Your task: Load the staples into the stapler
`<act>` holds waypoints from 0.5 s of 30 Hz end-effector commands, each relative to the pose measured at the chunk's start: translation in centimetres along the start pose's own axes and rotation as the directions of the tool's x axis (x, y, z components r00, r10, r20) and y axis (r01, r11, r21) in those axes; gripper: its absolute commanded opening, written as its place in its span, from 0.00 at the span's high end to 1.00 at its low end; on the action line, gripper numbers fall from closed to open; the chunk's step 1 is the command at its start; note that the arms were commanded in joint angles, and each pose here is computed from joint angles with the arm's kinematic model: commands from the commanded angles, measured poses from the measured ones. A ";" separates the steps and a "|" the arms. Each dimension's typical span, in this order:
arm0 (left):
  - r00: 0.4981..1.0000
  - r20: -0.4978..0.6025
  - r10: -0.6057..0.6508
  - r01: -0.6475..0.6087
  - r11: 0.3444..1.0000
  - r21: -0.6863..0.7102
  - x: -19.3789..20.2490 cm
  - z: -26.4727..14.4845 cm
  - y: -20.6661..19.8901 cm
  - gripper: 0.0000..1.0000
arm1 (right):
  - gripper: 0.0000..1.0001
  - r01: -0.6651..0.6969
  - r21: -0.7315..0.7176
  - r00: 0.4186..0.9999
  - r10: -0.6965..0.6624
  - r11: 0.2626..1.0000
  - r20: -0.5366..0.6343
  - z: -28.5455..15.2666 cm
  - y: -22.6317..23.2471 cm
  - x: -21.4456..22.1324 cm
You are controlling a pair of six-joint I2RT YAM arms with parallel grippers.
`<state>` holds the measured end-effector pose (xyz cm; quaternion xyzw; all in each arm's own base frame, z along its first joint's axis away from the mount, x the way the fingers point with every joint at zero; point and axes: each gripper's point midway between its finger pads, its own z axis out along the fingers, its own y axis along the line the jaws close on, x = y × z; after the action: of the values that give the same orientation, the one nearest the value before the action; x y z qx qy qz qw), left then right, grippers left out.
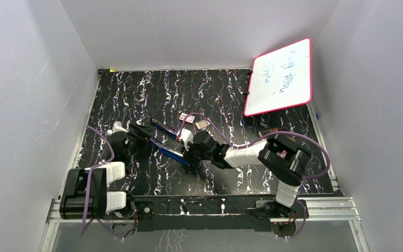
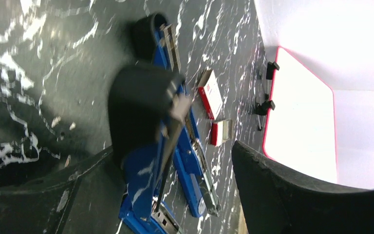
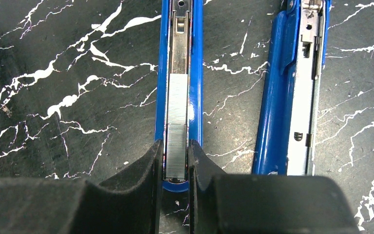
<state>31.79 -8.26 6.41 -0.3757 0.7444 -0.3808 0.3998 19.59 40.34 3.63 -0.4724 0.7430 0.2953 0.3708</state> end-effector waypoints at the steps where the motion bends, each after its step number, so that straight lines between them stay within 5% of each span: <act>1: 0.979 0.104 0.177 -0.177 0.984 -0.012 -3.4 -0.5 -2.1 0.27 | 1.00 0.005 -0.004 0.999 -0.005 1.000 -0.038 -0.1 0.4 0.4; 15: 0.952 0.034 0.304 -0.305 0.952 0.029 -2.2 -1.8 -3.2 0.35 | 1.00 0.065 -0.008 0.996 -0.064 0.998 0.065 2.0 0.1 -2.0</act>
<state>31.93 -6.85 9.23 -0.2881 0.7785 -0.3159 0.4595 20.06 41.14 3.62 -0.4782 0.7382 0.2918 0.3758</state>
